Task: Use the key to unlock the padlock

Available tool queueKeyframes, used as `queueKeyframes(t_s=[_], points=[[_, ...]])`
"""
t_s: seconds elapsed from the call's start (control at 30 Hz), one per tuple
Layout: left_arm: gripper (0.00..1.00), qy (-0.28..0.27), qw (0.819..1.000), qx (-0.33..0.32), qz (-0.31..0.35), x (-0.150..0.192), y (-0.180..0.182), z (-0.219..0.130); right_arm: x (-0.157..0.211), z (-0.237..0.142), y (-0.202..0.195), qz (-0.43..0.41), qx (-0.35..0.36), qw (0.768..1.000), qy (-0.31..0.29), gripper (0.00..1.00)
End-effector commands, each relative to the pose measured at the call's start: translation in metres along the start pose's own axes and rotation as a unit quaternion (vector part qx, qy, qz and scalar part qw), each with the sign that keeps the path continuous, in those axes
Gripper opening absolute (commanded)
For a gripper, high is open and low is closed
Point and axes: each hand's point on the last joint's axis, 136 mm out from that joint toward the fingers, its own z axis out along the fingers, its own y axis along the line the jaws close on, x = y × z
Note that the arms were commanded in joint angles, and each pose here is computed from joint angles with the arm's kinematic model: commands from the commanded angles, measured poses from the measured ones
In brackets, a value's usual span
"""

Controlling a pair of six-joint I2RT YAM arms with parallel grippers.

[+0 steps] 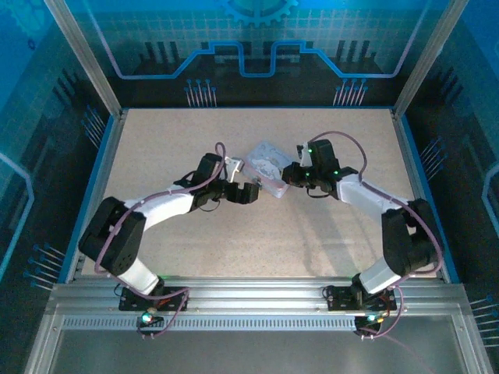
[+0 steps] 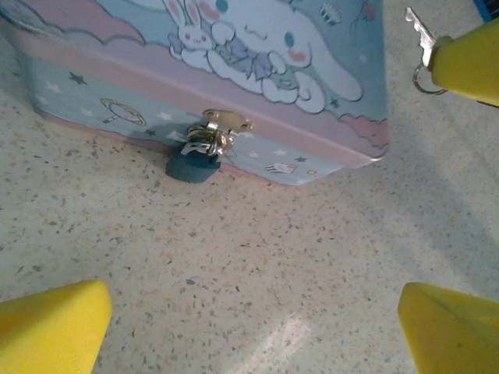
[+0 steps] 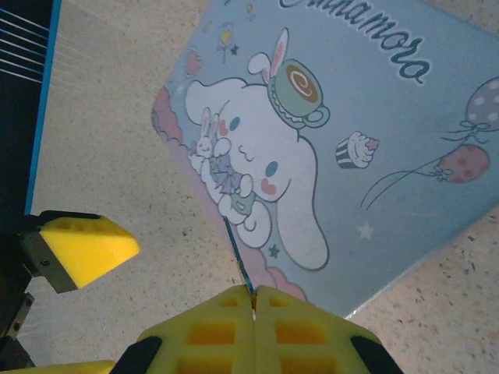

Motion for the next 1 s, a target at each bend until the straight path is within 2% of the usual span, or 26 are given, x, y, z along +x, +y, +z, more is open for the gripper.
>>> queueKeyframes(t_s=[0.0, 0.27, 0.57, 0.97], points=[[0.94, -0.011, 0.999, 0.025, 0.020, -0.011, -0.004, 0.011, -0.004, 0.011, 0.006, -0.004, -0.017, 1.000, 0.006, 0.00], [0.88, -0.004, 0.999, 0.031, 0.034, -0.013, 0.002, 0.035, 0.011, 0.029, -0.016, 0.011, 0.014, 0.999, 0.034, 0.00], [0.77, -0.005, 0.998, 0.038, 0.040, -0.021, 0.008, 0.058, 0.023, 0.031, -0.038, 0.017, 0.061, 0.997, 0.048, 0.00], [0.67, -0.007, 0.998, 0.038, 0.056, -0.024, 0.014, 0.075, 0.028, 0.028, -0.041, 0.010, 0.073, 0.996, 0.056, 0.00]])
